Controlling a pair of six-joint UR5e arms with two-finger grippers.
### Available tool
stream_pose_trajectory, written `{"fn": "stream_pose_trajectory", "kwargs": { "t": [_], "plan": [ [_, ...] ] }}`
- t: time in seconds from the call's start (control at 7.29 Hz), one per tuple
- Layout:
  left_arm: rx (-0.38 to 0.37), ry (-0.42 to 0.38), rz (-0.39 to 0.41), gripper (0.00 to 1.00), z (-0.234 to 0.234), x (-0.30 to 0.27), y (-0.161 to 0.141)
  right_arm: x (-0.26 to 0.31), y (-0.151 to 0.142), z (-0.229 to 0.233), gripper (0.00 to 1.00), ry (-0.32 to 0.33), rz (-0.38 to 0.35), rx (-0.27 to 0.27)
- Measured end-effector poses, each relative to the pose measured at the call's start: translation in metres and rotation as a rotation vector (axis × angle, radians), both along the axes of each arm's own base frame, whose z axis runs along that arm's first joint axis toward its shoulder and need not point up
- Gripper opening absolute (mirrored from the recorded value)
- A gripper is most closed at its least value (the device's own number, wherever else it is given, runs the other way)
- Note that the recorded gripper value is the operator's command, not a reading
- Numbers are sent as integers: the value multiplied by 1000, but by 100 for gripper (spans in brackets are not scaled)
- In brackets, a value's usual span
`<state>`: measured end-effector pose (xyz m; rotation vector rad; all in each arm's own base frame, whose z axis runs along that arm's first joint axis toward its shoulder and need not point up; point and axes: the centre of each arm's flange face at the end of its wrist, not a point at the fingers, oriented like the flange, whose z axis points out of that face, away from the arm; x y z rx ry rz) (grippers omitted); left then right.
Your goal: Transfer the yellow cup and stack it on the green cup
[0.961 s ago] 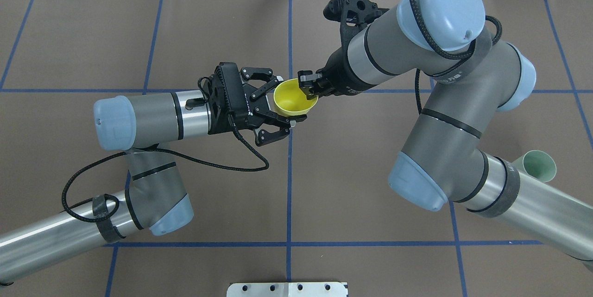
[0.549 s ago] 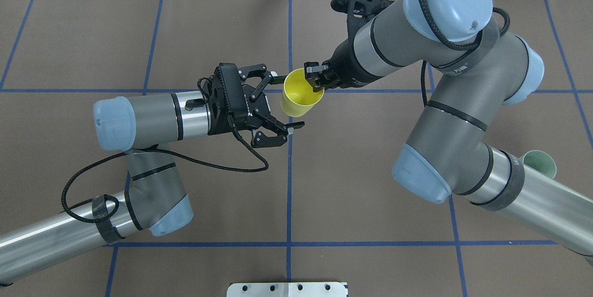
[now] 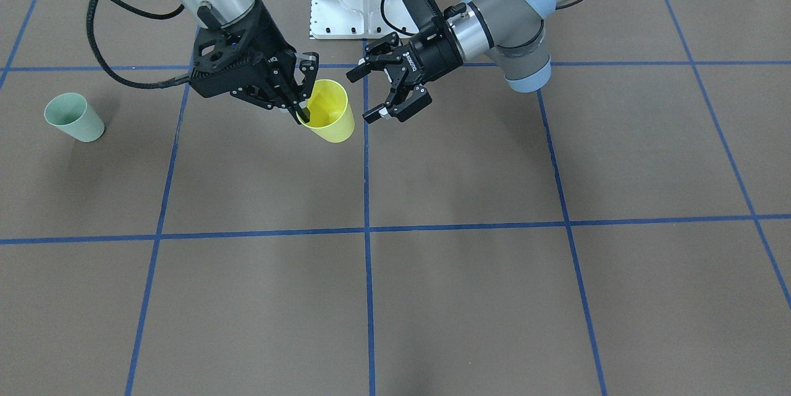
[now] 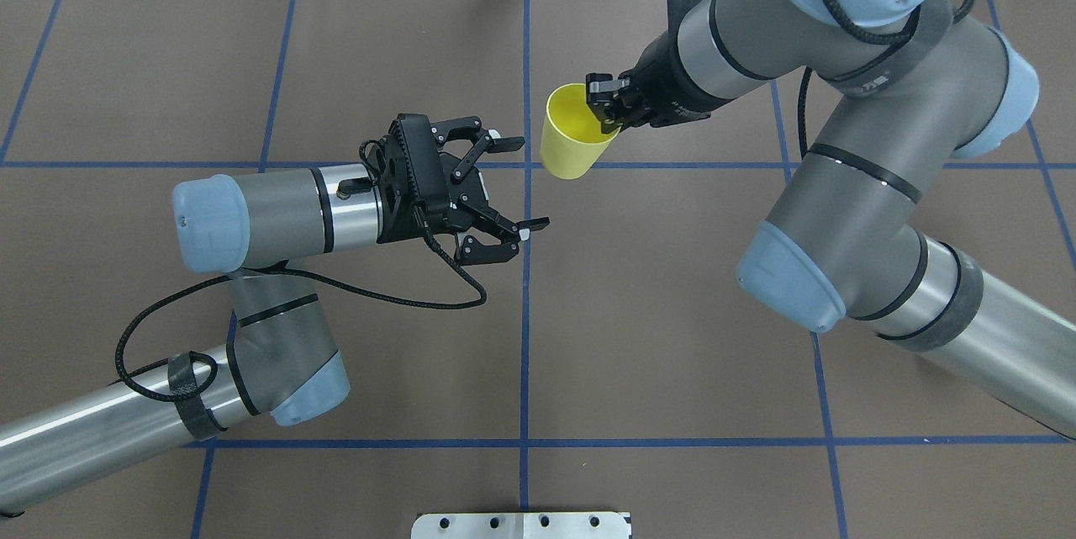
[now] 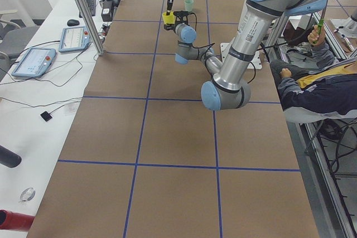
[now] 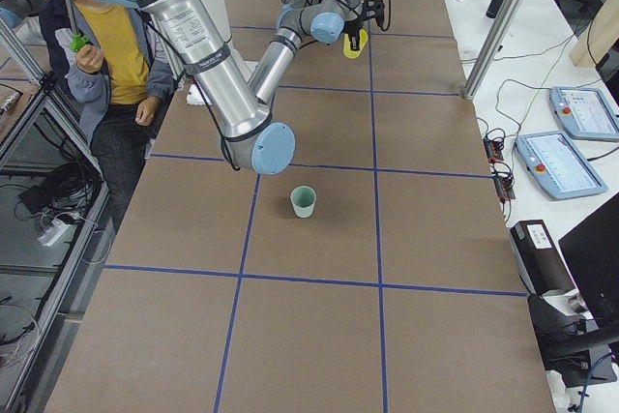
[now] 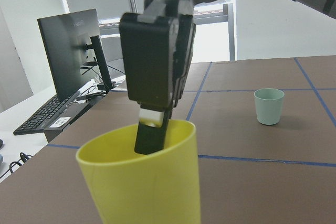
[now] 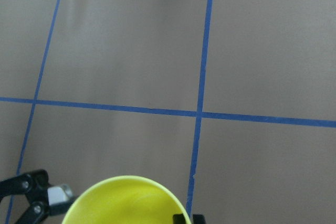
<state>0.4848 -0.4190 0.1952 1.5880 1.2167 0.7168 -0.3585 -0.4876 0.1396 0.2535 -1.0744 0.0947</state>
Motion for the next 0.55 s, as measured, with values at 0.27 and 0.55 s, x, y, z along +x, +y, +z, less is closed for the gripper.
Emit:
{"fn": "stream_pose_trajectory", "kwargs": {
  "t": [0.27, 0.55],
  "plan": [
    [-59, -49, -69, 99, 14, -4, -17, 48, -33, 27, 0, 74, 71, -27],
    [-163, -206, -161, 99, 61, -28, -57, 80, -49, 66, 0, 154, 64, 11]
  ]
}}
